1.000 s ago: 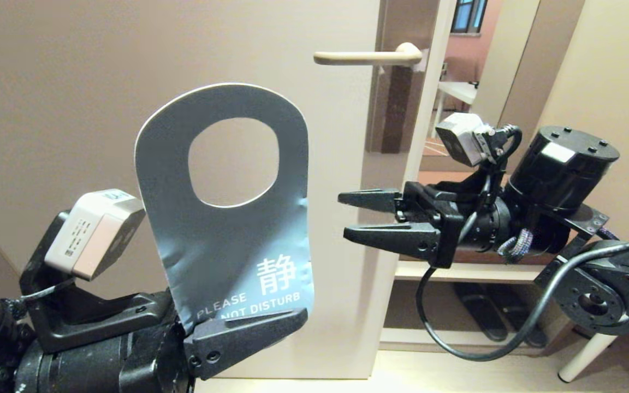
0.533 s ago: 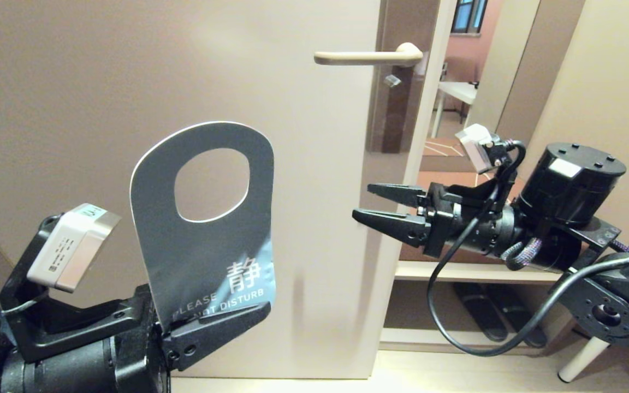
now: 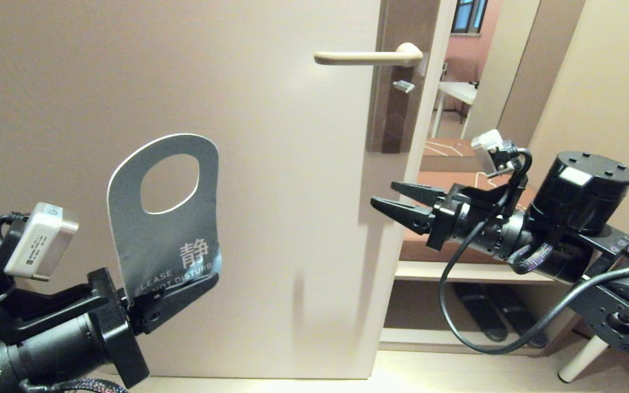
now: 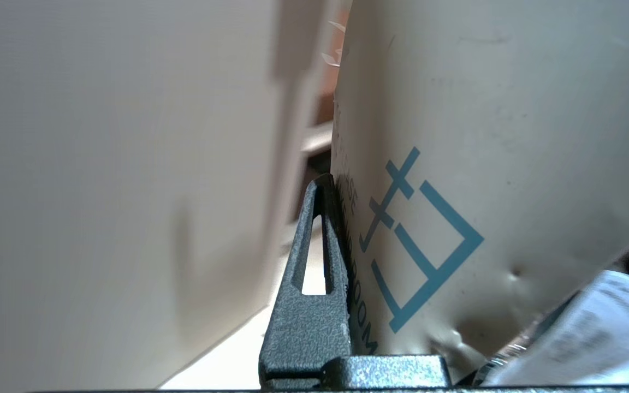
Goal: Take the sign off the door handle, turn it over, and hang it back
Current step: Hang the sign back with the other side facing out
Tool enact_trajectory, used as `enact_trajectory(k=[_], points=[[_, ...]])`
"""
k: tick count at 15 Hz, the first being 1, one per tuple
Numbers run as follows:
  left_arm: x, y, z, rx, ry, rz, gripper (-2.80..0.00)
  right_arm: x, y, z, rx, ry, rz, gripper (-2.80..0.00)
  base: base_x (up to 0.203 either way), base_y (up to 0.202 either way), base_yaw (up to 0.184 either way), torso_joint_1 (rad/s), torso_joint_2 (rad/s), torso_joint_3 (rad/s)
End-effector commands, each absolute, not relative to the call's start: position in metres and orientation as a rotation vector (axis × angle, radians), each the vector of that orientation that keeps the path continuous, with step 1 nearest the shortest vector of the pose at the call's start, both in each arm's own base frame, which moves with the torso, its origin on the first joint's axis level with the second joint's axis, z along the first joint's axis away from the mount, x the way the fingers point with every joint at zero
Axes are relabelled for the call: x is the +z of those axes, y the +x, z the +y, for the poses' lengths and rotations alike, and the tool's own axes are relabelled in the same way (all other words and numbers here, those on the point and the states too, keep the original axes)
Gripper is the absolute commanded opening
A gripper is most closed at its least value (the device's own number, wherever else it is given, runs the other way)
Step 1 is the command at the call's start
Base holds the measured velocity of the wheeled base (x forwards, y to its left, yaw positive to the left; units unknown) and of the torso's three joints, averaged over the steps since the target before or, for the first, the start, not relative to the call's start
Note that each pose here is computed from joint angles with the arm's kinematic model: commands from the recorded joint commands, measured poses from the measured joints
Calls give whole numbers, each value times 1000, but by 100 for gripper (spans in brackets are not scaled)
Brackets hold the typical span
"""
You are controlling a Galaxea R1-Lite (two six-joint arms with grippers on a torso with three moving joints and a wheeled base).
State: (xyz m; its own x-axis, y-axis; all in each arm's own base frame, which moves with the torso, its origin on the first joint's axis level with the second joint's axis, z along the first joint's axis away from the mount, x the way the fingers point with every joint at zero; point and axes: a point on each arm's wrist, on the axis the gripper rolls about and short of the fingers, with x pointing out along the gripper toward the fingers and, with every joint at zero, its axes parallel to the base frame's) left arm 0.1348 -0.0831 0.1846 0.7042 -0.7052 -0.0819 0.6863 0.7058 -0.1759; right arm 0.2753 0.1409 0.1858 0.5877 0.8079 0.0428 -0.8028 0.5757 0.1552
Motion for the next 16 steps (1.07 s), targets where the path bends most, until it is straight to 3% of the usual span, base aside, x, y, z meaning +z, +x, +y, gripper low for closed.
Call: enact_trajectory(k=[1, 7, 16], points=[[186, 138, -74, -720, -132, 129, -280, 190, 272, 136, 933, 165, 17, -280, 0, 0, 0, 0, 0, 0], [175, 141, -39, -500, -37, 113, -280, 188, 265, 94, 755, 119, 2, -280, 0, 0, 0, 0, 0, 0], [165, 139, -33, -349, 18, 130, -280, 169, 206, 11, 449, 10, 37, -280, 0, 0, 0, 0, 0, 0]])
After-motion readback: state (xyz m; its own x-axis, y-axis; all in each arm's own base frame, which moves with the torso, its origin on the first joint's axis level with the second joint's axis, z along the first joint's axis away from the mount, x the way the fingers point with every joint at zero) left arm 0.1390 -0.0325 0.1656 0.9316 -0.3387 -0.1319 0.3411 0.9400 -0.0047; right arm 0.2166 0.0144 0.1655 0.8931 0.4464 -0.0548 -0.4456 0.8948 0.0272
